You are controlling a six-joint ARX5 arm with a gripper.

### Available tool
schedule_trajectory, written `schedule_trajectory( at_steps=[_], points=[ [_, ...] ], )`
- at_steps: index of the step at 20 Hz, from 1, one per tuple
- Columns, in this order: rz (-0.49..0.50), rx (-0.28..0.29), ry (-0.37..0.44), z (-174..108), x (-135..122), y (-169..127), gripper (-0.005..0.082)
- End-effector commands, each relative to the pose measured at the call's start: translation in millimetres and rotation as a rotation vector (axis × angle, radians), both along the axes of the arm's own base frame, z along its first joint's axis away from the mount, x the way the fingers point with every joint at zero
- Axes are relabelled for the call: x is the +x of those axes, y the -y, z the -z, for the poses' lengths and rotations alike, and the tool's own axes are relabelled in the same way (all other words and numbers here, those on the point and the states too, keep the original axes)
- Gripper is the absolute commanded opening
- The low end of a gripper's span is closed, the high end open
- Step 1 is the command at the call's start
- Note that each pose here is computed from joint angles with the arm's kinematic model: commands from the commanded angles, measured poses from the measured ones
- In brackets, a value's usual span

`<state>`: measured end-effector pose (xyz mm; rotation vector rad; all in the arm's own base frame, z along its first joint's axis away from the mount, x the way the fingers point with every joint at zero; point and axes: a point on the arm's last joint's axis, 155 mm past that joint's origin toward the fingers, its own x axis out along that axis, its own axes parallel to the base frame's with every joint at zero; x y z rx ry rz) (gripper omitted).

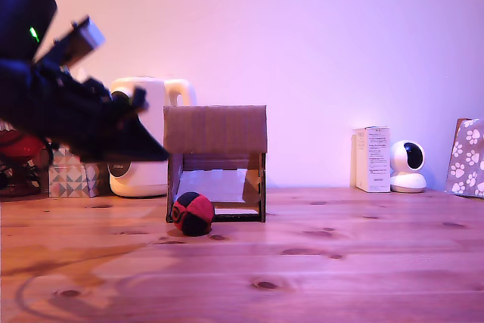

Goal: Drop the footbag into the cardboard dice tower

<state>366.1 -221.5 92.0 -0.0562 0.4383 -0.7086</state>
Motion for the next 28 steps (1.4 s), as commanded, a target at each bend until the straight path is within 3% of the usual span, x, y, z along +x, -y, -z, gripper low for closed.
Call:
schedule_trajectory(
  at_steps=[1, 2, 4, 5, 6, 7, 13, 18, 24, 25, 26, 28],
  points=[
    [-0.012, 0.007, -0.007, 9, 4, 0, -0.0002],
    [-0.012, 0.01, -0.014, 11, 7, 1, 0.0114],
    [-0.011, 0.014, -0.024, 16, 12, 4, 0.0625],
    [-0.01, 0.015, -0.024, 16, 15, 6, 0.0815],
    [-0.008, 0.017, -0.026, 17, 18, 7, 0.0752],
    [-0.005, 0.016, -0.023, 16, 20, 10, 0.0743],
    [-0.011, 0.022, -0.024, 16, 38, 17, 0.0743],
    [-0.003, 0.044, -0.07, 39, 57, 29, 0.0742],
    [0.005, 0.101, -0.188, 80, 67, 37, 0.0731],
    [0.005, 0.112, -0.213, 86, 66, 37, 0.067],
    [0.005, 0.123, -0.236, 91, 64, 36, 0.0548],
    [0.006, 0.132, -0.257, 93, 63, 35, 0.0226]
  ],
)
